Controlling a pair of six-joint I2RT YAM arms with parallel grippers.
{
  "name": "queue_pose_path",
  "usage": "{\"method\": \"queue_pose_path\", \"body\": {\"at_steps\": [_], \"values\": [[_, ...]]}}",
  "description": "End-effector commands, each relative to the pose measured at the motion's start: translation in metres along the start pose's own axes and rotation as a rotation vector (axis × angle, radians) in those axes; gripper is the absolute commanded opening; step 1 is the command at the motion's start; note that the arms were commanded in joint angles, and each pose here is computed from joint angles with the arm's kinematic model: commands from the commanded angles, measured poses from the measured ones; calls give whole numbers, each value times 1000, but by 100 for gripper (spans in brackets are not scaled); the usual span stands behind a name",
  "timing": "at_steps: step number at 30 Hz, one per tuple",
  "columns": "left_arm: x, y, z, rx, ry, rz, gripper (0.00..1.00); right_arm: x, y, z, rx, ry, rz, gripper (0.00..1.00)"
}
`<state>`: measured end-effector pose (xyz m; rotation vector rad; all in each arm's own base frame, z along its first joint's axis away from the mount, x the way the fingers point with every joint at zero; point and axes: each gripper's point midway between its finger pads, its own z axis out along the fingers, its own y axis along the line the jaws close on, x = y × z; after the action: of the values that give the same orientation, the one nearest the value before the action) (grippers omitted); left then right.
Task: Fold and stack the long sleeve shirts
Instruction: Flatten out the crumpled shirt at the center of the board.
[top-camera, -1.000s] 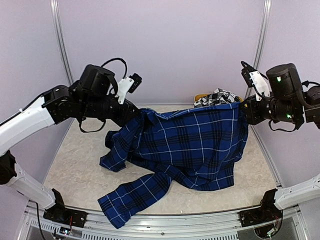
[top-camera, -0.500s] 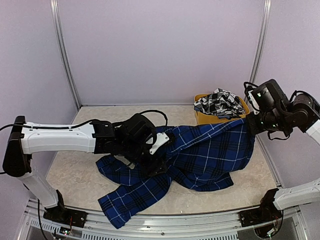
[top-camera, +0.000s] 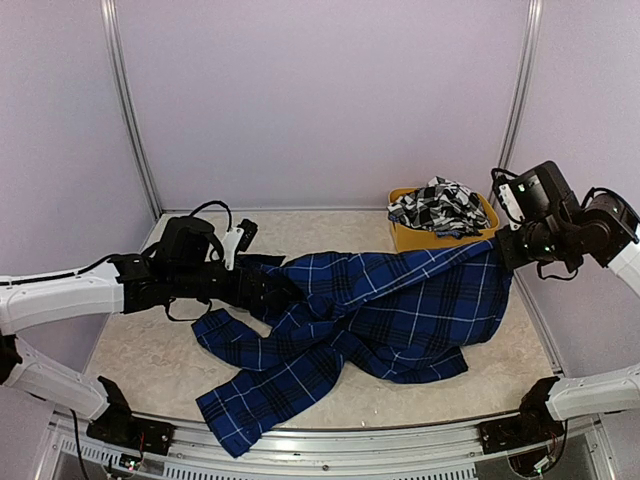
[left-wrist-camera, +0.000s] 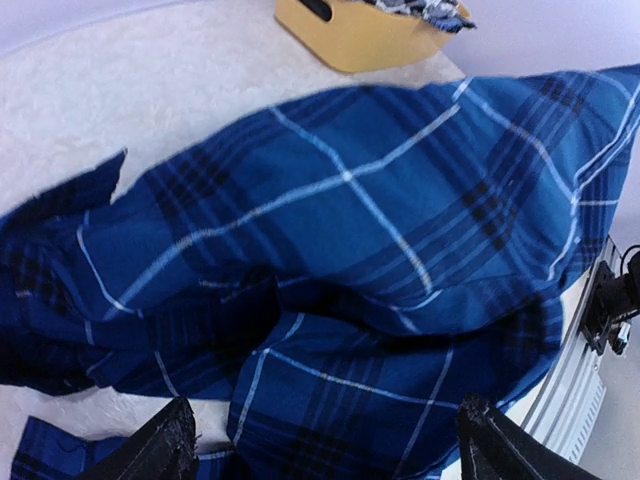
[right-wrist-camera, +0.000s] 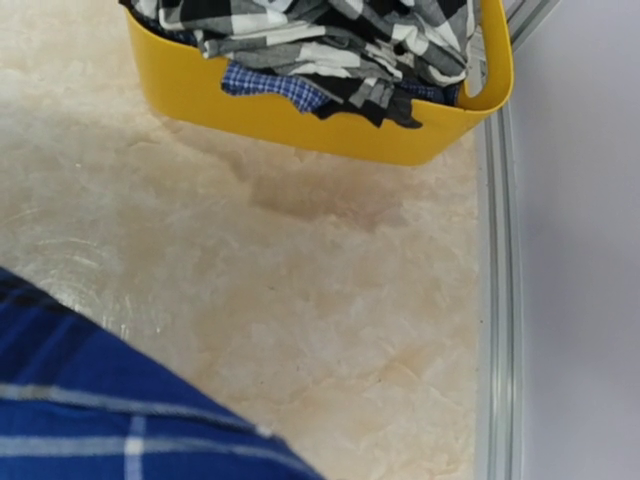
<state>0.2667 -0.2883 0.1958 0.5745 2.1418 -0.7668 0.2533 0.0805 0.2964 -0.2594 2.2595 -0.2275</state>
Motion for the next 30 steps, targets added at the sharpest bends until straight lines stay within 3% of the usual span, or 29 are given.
{"method": "queue_pose_path", "body": {"at_steps": [1, 4, 13, 16, 18, 22, 25, 26, 28, 30], "values": [[29, 1, 23, 40, 65, -81, 85, -19, -12, -12, 5, -66, 23, 0], [48, 0, 38, 59, 102, -72, 86, -25, -14, -15, 4, -79, 21, 0], [54, -21, 94, 119, 122, 39, 95, -19, -3, -4, -30, -60, 16, 0], [64, -12, 119, 86, 166, 47, 93, -19, -2, -5, -37, -61, 18, 0], [69, -8, 128, 80, 173, 49, 84, -19, -4, -8, -39, -68, 21, 0], [66, -17, 126, 137, 137, 27, 54, -17, -6, -10, -36, -68, 17, 0], [61, -17, 117, 134, 123, 21, 15, -17, -7, -10, -32, -69, 17, 0], [60, -14, 114, 117, 122, 19, 7, -17, -7, -10, -35, -70, 17, 0], [53, -10, 102, 83, 104, 20, 0, -16, -7, -10, -35, -69, 15, 0], [31, -12, 78, 54, 61, 34, 0, -16, -7, -9, -33, -67, 8, 0]]}}
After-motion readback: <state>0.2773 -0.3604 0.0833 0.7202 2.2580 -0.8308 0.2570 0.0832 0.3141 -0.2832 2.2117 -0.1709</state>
